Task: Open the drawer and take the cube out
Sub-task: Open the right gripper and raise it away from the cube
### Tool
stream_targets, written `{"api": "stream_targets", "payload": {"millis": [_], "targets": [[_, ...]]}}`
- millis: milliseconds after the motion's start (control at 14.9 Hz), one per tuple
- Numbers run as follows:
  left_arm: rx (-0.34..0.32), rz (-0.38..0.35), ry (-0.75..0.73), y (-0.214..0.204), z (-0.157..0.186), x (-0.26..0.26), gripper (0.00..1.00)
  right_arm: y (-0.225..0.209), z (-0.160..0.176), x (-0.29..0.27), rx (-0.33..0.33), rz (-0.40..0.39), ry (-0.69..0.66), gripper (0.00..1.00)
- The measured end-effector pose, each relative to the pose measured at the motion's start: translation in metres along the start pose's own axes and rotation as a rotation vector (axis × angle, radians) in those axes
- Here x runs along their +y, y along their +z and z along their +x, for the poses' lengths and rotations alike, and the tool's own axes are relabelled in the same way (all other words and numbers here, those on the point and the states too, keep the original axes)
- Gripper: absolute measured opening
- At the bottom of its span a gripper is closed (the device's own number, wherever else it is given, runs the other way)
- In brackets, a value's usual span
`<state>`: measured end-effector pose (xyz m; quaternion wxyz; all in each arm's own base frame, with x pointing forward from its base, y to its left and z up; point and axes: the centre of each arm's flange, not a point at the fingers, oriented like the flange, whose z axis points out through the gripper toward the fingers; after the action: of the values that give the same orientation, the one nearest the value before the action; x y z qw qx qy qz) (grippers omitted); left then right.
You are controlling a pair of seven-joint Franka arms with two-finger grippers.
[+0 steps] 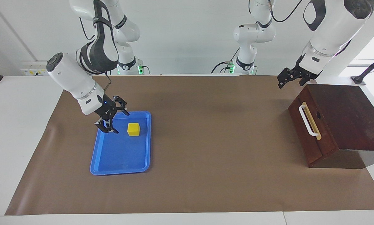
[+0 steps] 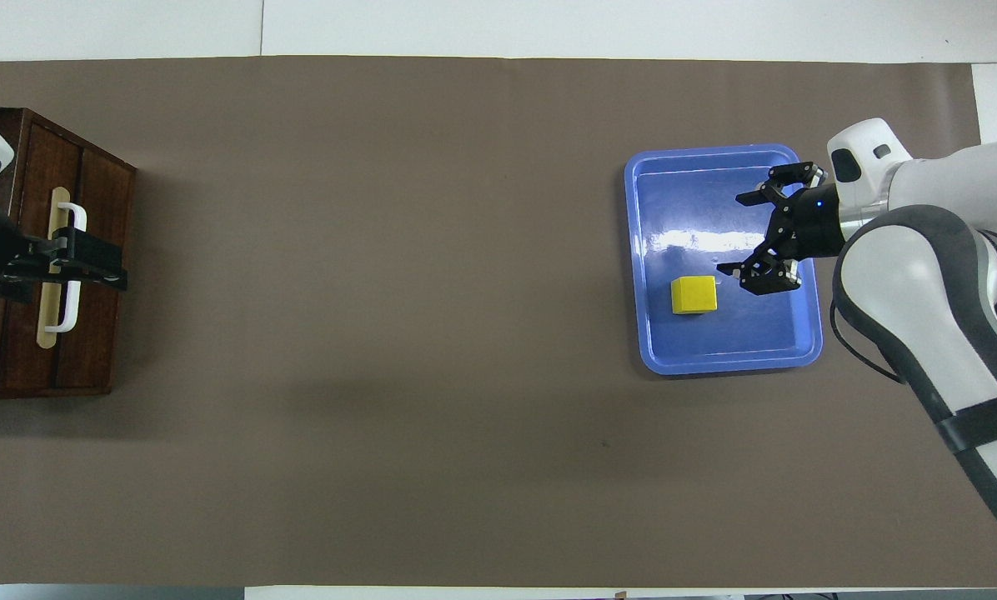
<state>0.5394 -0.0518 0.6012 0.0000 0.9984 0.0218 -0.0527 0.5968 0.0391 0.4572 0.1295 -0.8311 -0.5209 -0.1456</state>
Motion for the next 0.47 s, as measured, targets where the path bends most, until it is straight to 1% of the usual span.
{"api": "stream_targets", "payload": {"millis": [202, 471], "targets": [[0.001, 0.0, 0.001, 0.0, 0.0, 0.0, 1.0, -0.028, -0.001, -0.003, -0.056, -0.024, 0.098, 1.0], [0.002, 0.0, 0.029, -0.001, 0.0, 0.0, 1.0, -0.083, 0.008, -0.023, -0.172, -0.039, 0.299, 1.0]]}}
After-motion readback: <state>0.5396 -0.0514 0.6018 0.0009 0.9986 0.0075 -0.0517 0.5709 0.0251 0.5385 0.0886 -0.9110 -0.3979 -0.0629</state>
